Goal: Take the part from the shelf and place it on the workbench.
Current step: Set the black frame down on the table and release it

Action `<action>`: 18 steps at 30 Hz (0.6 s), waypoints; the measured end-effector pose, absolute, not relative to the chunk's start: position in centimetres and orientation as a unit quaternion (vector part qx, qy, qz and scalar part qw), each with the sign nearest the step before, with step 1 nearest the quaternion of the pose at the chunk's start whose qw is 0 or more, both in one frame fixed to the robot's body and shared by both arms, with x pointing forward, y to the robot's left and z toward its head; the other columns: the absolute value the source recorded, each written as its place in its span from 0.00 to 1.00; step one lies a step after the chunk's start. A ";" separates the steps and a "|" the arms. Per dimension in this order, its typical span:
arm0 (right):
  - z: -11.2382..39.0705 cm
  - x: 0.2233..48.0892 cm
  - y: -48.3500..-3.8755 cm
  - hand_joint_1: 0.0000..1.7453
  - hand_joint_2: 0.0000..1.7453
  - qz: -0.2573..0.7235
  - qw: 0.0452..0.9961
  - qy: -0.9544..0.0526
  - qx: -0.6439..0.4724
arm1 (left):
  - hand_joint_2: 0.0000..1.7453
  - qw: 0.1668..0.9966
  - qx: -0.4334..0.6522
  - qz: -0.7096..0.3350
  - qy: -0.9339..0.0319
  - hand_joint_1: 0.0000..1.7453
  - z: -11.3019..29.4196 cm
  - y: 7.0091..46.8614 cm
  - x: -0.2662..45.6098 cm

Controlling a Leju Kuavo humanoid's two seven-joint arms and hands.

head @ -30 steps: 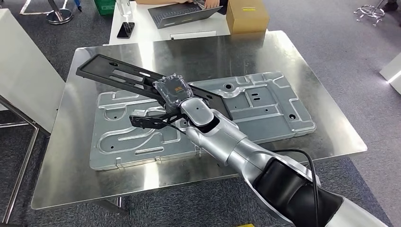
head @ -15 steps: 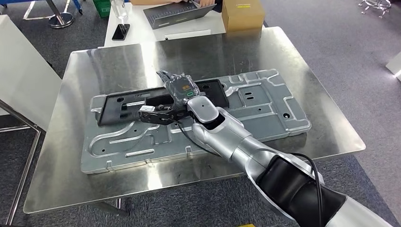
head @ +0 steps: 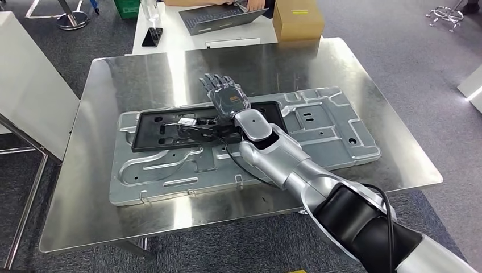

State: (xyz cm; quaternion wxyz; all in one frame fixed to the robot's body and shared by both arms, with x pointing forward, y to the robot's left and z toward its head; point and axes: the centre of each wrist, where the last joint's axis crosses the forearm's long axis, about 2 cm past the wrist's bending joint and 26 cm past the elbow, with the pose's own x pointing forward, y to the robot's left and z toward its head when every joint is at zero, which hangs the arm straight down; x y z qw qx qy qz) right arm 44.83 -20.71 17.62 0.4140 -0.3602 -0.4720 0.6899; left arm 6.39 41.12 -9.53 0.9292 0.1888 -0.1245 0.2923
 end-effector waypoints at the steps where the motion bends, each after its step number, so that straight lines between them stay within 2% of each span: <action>1: 17.6 44.8 -20.9 0.00 0.00 0.690 0.416 -0.471 -0.361 | 0.00 0.929 0.188 0.292 -0.126 0.00 -9.5 41.1 6.4; 18: 16.6 44.5 -22.1 0.00 0.00 0.677 0.430 -0.474 -0.365 | 0.00 0.931 0.185 0.290 -0.120 0.00 -9.6 41.0 6.2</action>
